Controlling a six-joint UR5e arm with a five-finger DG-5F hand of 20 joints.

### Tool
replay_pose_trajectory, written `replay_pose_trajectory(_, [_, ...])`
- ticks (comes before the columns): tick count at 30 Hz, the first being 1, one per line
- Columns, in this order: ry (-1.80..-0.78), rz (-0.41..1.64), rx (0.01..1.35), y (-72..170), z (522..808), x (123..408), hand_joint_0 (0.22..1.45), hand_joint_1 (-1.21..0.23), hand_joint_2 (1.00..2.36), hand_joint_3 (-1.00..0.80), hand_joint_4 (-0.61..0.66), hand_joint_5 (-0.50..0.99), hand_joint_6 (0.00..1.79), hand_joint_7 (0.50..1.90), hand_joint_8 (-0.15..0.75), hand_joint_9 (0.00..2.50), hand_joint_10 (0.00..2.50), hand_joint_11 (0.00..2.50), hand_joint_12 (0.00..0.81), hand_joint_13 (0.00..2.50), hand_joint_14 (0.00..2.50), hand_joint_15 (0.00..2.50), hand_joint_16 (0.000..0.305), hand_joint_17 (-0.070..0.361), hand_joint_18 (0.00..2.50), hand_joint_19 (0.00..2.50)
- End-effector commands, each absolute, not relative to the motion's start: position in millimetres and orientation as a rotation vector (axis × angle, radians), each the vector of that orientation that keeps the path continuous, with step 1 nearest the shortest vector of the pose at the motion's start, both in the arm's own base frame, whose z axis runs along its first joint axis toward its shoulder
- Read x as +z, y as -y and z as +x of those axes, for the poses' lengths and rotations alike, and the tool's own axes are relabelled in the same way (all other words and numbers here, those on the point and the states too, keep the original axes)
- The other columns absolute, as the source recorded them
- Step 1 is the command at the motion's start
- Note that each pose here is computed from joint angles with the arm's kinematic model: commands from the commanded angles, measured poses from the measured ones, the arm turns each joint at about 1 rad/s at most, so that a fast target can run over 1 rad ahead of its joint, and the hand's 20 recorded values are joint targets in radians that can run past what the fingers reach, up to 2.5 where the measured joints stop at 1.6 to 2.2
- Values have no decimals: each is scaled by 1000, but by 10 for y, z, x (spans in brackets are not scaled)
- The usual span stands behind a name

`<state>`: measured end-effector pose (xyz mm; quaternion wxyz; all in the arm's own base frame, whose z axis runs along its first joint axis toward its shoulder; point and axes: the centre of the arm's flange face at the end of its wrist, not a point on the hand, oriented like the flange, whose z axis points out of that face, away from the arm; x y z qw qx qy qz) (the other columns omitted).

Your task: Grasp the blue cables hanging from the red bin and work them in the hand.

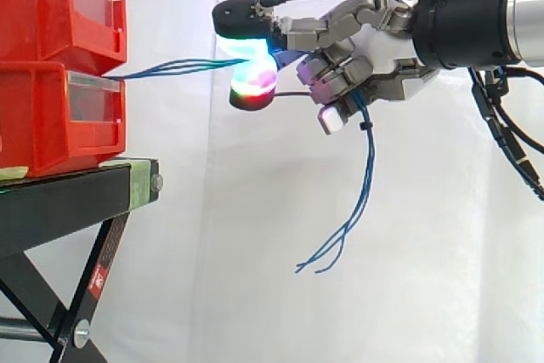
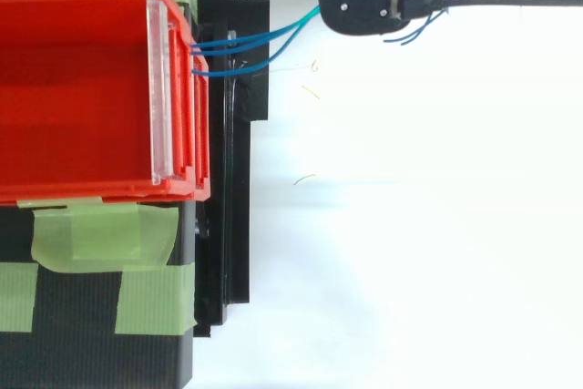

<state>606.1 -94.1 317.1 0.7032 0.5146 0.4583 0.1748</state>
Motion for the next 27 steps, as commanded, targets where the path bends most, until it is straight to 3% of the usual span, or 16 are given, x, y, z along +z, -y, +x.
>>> replay_pose_trajectory(1, [-990,1165,411,867,6071,3184,912,-696,1019,-490,230,18,984,1063,486,1061,2500,2500,718,1729,2500,1878,221,166,2190,561])
replay_pose_trajectory(4, [-955,1188,453,790,6099,3226,917,-678,1018,-527,237,-7,1009,1040,486,1061,2500,2500,718,1729,2500,1878,221,166,2190,561])
replay_pose_trajectory(11, [-931,1266,517,634,6112,3374,859,-653,1008,-811,245,-4,986,1039,486,1061,2500,2500,718,1729,2500,1878,221,166,2190,561])
replay_pose_trajectory(24, [-954,1309,563,455,6066,3332,814,-700,1006,-853,249,-10,954,1068,486,1061,2500,2500,718,1729,2500,1878,221,166,2190,561])
replay_pose_trajectory(27, [-953,1309,569,436,6069,3333,878,-712,1017,-547,232,-19,963,1074,486,1061,2500,2500,718,1729,2500,1878,221,166,2190,561])
